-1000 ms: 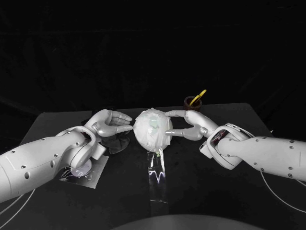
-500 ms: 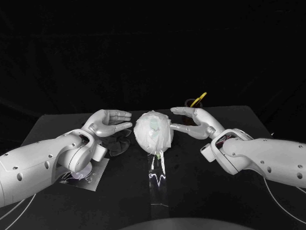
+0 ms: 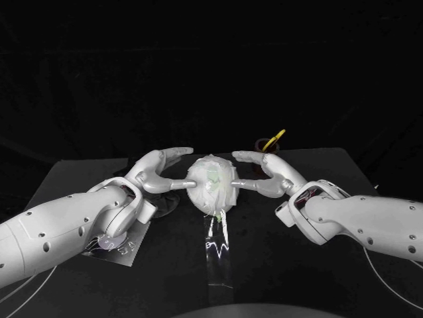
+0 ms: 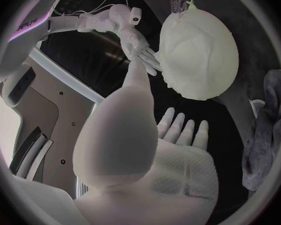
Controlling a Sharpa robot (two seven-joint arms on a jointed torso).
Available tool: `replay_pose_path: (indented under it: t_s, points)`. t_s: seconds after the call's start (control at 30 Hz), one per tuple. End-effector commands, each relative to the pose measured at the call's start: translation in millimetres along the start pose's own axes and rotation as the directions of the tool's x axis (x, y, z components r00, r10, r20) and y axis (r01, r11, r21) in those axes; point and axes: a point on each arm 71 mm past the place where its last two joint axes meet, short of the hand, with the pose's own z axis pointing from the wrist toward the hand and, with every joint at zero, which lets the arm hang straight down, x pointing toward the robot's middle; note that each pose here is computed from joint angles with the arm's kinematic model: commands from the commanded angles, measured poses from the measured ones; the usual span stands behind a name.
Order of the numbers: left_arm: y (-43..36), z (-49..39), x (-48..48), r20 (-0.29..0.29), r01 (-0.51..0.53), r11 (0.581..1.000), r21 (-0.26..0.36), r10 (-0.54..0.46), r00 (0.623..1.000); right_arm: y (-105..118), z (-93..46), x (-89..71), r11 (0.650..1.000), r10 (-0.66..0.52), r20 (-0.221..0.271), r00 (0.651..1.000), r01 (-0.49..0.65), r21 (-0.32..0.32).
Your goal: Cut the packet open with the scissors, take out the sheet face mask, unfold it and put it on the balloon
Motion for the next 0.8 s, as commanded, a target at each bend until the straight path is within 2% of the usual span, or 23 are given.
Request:
replay_pose_path:
  t_s: [0.03,0.23,0.37,0.6,0.8]
  points:
    - [-6.9,4.7,7.6,-0.056,-0.105,0.992,0.077,0.109,0.992,3,0.5,5.3,0.987,-0.159,-0.032,0.987,0.158,-0.039]
    - [-10.7,12.5,18.6,-0.103,-0.137,0.986,0.092,0.147,0.984,3,1.5,11.1,0.971,-0.236,-0.045,0.971,0.234,-0.046]
    - [-11.4,15.5,22.5,-0.132,-0.147,0.985,0.089,0.158,0.979,3,2.1,12.6,0.967,-0.254,-0.043,0.966,0.253,-0.042]
    - [-10.8,20.2,26.9,-0.174,-0.161,0.984,0.074,0.171,0.970,2,3.2,13.9,0.963,-0.269,-0.044,0.962,0.268,-0.033]
    - [-7.7,24.1,26.6,-0.192,-0.185,0.981,0.053,0.192,0.963,0,4.5,15.9,0.962,-0.273,-0.061,0.960,0.273,-0.021]
